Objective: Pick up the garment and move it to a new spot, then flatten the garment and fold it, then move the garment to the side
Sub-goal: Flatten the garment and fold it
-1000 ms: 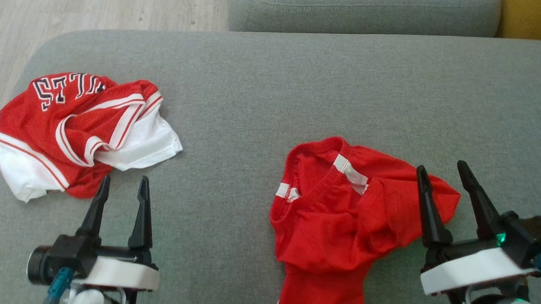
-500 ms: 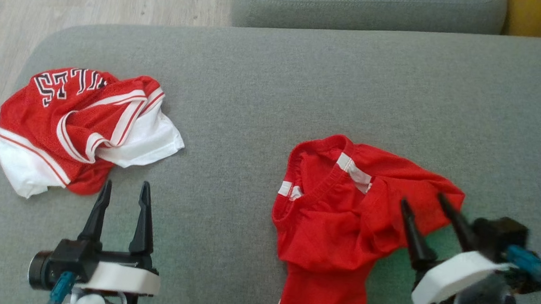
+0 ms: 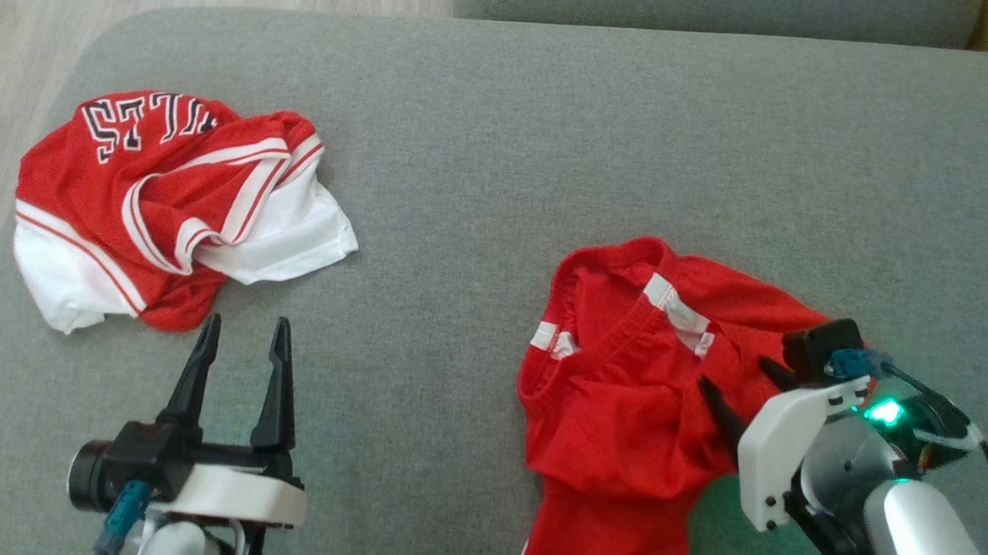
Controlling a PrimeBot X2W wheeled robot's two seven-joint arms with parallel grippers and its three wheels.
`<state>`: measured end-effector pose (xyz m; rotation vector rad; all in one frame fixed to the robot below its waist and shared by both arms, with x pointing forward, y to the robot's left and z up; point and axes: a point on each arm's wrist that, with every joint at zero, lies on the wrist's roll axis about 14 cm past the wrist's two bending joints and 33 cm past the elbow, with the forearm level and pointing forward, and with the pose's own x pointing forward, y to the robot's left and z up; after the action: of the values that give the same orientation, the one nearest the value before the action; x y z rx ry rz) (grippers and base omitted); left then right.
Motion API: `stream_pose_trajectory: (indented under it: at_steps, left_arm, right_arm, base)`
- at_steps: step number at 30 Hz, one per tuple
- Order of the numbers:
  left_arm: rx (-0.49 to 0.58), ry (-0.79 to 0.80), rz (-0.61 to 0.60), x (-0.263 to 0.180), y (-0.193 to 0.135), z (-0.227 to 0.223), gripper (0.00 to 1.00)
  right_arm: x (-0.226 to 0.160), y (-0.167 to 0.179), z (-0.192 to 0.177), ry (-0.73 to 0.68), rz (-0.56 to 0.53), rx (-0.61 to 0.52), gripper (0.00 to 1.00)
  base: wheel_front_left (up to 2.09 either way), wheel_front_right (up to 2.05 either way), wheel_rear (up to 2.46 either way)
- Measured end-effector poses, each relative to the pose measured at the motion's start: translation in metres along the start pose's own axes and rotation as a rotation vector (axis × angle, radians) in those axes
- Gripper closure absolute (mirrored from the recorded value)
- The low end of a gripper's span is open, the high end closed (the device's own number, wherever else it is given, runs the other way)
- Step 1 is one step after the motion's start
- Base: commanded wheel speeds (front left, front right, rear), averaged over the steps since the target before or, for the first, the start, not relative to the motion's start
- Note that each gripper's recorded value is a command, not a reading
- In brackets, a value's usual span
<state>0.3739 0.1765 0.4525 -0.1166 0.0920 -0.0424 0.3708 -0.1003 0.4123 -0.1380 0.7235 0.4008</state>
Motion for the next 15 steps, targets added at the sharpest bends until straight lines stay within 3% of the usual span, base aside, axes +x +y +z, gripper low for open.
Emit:
stream_pose_trajectory:
  at_steps: [1,3,8,11,15]
  left_arm:
    - [-0.002,0.002,0.002,-0.001,0.0,-0.001,0.0]
    - [-0.005,0.004,0.003,-0.001,0.0,-0.002,0.0]
    - [-0.019,0.011,0.005,0.001,0.0,-0.004,0.0]
    - [-0.023,0.009,0.003,0.001,-0.001,-0.004,0.0]
    - [-0.024,0.004,0.002,0.002,-0.002,-0.002,0.0]
  right_arm:
    - [0.001,-0.004,-0.011,0.064,-0.007,-0.007,0.05]
    - [0.002,-0.005,-0.014,0.082,-0.011,-0.003,1.0]
    - [-0.002,-0.02,-0.002,0.051,-0.052,0.043,1.0]
    - [-0.011,-0.033,0.013,-0.03,-0.094,0.114,1.0]
    - [-0.029,-0.054,0.005,-0.079,-0.174,0.215,1.0]
  base:
    - [0.0,0.0,0.0]
    - [0.0,0.0,0.0]
    - [0.0,0.0,0.0]
    - [0.0,0.0,0.0]
    - [0.0,0.0,0.0]
